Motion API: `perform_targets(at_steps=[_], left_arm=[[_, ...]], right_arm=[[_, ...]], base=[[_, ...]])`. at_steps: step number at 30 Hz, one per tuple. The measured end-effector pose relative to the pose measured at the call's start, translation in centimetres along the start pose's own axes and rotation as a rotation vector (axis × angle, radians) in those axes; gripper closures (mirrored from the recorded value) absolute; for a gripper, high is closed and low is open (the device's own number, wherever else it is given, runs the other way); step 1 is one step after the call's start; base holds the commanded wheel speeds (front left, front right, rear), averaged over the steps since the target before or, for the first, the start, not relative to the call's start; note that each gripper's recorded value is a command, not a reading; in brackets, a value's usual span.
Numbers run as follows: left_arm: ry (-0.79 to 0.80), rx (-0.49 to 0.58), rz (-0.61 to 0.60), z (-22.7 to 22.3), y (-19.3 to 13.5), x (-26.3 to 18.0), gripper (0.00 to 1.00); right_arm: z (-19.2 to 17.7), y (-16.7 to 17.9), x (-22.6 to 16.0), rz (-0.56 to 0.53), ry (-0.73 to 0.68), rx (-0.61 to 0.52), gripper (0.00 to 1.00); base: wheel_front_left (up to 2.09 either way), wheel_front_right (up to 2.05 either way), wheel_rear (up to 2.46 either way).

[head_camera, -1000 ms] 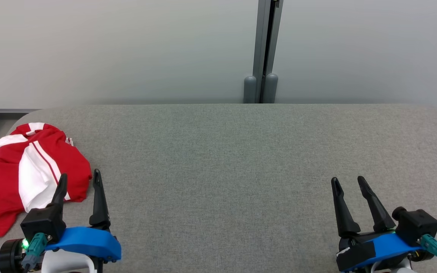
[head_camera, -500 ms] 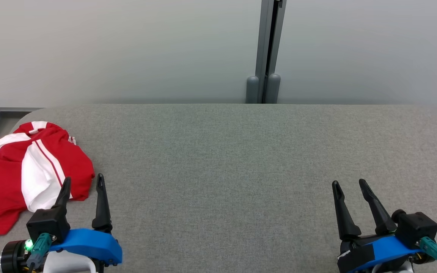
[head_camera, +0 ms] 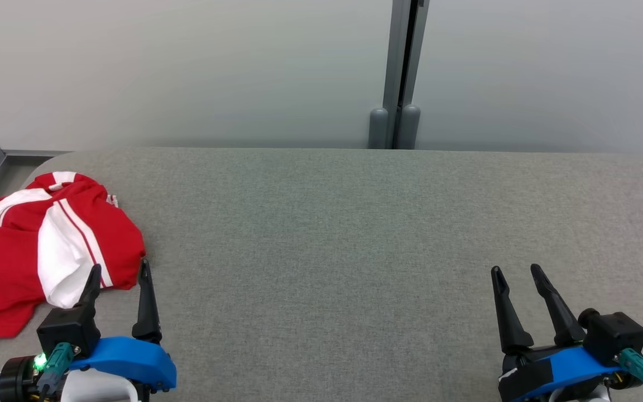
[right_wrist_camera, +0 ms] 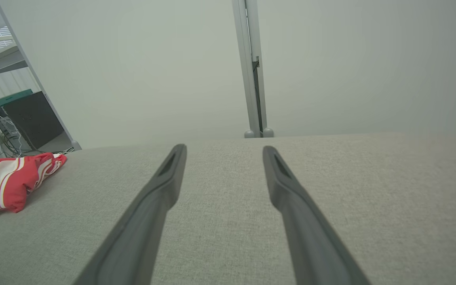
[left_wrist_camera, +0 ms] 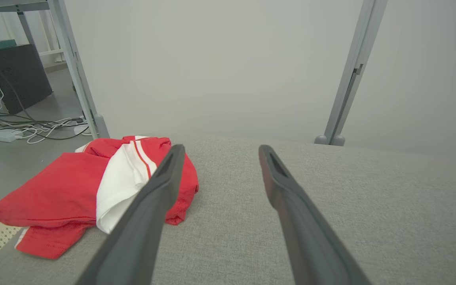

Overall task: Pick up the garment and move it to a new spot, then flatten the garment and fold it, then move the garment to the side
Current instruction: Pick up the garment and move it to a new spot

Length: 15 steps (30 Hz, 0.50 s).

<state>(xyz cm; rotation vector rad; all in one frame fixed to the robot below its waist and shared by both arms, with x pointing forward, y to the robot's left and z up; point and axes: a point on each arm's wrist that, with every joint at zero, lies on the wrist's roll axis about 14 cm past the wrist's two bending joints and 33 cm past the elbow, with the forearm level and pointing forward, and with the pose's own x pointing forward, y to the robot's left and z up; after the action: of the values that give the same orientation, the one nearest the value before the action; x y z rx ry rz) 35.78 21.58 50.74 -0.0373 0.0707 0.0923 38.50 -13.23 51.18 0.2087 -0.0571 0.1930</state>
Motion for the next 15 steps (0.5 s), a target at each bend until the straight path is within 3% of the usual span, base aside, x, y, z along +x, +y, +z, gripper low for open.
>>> perform_targets(at_steps=[15], left_arm=[[-0.024, -0.002, 0.229, 0.5, 7.2, -3.3, 0.00]], right_arm=[[-1.8, 5.0, 2.9, 0.154, 0.049, 0.010, 0.00]], base=[[0.00, 0.00, 0.00]])
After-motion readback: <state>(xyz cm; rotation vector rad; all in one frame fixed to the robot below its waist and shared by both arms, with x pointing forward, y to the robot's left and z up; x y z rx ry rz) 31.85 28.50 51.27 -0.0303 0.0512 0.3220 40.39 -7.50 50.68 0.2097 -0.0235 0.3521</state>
